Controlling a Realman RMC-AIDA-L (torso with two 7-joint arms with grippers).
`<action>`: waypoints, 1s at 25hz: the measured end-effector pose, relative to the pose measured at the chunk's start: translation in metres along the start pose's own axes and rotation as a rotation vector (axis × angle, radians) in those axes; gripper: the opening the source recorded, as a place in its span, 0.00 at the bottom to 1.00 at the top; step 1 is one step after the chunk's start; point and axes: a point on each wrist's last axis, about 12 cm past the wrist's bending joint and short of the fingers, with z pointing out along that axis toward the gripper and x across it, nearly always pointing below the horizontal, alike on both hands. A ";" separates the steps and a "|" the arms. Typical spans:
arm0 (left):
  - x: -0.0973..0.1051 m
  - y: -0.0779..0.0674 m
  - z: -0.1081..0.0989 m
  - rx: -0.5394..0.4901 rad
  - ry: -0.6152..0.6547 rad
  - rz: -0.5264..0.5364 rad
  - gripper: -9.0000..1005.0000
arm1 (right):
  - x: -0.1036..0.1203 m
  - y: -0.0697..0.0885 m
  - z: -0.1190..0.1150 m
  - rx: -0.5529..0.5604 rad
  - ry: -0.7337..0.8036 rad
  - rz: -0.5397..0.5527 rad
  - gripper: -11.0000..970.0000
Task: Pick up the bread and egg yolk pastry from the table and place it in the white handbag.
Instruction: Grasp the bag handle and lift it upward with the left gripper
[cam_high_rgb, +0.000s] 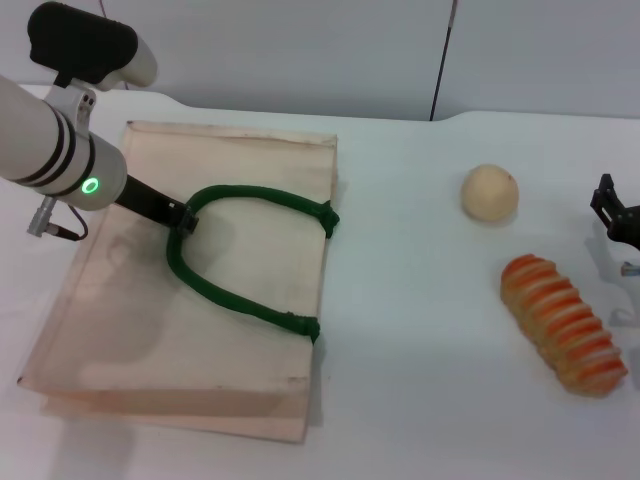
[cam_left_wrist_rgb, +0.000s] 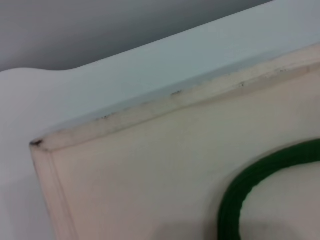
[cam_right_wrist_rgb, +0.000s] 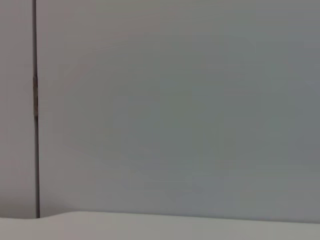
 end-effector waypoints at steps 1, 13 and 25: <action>0.000 0.000 0.000 0.000 -0.002 0.000 0.39 | 0.000 0.000 0.000 0.000 0.000 0.000 0.89; -0.004 0.002 0.000 -0.007 -0.037 0.002 0.18 | -0.002 0.001 0.001 -0.003 -0.004 0.000 0.89; -0.017 -0.012 -0.010 0.106 -0.163 0.065 0.13 | 0.000 0.002 0.002 -0.013 0.014 -0.012 0.89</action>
